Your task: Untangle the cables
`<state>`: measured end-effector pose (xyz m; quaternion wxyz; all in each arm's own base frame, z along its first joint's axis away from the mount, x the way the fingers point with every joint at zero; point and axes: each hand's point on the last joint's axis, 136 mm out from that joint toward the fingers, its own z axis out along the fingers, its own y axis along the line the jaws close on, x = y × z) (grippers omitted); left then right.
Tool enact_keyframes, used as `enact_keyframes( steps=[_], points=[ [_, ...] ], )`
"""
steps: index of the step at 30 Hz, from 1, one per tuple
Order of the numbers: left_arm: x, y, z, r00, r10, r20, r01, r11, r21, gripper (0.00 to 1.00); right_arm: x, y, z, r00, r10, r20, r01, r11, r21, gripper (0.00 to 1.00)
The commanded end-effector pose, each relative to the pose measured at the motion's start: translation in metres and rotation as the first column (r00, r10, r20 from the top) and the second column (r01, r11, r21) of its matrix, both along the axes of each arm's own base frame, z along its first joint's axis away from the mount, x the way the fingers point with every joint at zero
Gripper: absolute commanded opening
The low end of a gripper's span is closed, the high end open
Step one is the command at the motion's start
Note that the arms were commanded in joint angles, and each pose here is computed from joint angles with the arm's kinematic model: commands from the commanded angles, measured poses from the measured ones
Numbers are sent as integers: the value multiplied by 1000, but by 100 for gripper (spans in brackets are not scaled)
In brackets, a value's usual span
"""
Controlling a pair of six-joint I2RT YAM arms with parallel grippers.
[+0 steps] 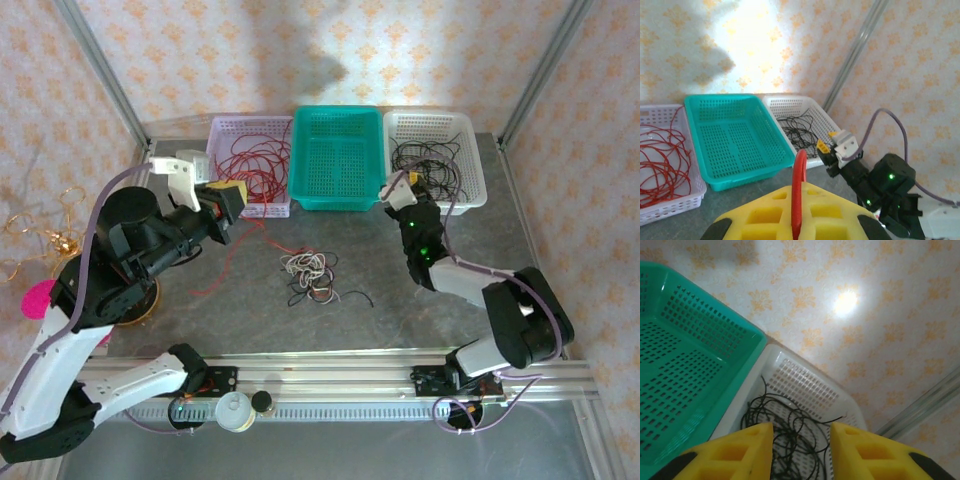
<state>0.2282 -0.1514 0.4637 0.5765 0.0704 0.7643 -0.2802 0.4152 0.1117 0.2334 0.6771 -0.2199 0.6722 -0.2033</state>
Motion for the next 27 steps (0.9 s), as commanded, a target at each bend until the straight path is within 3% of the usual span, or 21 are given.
enact_keyframes(
  steps=[1, 3, 5, 7, 9, 13, 18, 21, 27],
  points=[
    [9, 13, 7, 996, 90, 1, -90, 996, 26, 0, -22, 9, 13, 995, 104, -13, -98, 970, 224, 38],
    [10, 15, 20, 994, 102, 29, -103, 994, 20, 0, -38, 26, 17, 973, 229, -23, -210, 922, 325, 39],
    [11, 12, 35, 994, 91, 59, -91, 996, -2, 0, -60, 48, 24, 921, 388, -14, -346, 836, 426, 39],
    [12, 4, 46, 995, 58, 82, -57, 998, -16, 0, -91, 83, 21, 795, 606, -18, -520, 697, 494, 37],
    [14, -4, 52, 995, 28, 95, -25, 999, -28, 0, -122, 115, 10, 667, 744, -36, -629, 588, 509, 37],
    [18, -11, 60, 993, 10, 119, -3, 999, -53, 0, -169, 168, -13, 509, 854, -105, -731, 494, 470, 41],
    [17, -13, 74, 988, 3, 155, 10, 996, -85, 0, -184, 206, -15, 400, 910, -110, -776, 400, 488, 44],
    [14, -15, 85, 985, -13, 174, 32, 994, -104, 0, -176, 225, -10, 397, 913, -98, -785, 393, 479, 47],
    [11, -18, 106, 976, -32, 215, 59, 991, -124, 0, -126, 243, 2, 557, 830, -38, -725, 508, 464, 48]
  ],
)
